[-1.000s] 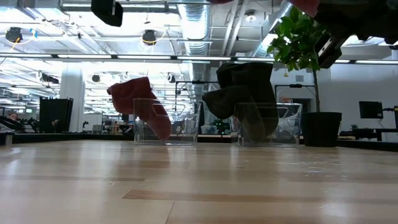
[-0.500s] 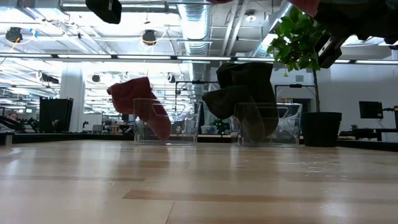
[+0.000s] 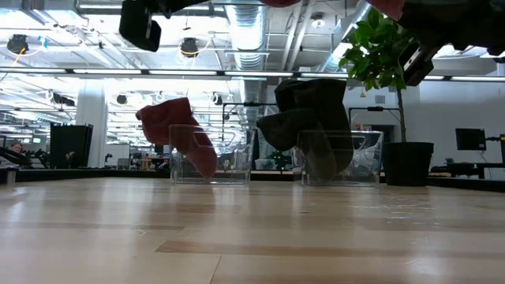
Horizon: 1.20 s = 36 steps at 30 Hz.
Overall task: Pick & Place hat
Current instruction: Put the red cap in the left transparent bin
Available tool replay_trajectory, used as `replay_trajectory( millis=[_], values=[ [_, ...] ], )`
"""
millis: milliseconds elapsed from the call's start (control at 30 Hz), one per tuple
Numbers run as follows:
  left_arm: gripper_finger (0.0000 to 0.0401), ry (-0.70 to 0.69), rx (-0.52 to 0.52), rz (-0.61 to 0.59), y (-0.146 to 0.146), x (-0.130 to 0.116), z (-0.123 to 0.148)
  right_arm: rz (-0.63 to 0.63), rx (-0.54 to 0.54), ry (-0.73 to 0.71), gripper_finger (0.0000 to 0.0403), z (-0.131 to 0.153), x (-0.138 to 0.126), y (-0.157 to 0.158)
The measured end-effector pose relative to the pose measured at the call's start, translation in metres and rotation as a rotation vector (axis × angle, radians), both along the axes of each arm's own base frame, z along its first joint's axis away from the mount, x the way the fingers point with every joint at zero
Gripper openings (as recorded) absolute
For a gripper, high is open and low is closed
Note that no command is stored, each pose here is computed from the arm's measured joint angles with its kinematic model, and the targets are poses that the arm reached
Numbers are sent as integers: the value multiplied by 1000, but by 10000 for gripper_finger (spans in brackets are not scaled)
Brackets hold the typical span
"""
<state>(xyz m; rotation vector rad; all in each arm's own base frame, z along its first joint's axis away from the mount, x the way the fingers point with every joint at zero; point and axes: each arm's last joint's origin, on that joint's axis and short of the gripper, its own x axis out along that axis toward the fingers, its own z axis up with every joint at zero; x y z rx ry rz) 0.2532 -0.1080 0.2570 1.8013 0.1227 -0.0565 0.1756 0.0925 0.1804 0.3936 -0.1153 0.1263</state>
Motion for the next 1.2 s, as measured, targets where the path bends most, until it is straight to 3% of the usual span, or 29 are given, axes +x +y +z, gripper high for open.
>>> replay_trajectory(
  millis=[700, 833, 1200],
  values=[
    [146, -58, 15, -47, 1, 1, 7, 22, -5, 2, 2, 0, 0, 1],
    [145, -58, -28, -78, 1, 1, 7, 22, -5, 2, 2, 0, 0, 1],
    [144, -47, -35, -45, 14, 8, 4, 22, -7, 2, 2, 0, 0, 1]
  ],
)
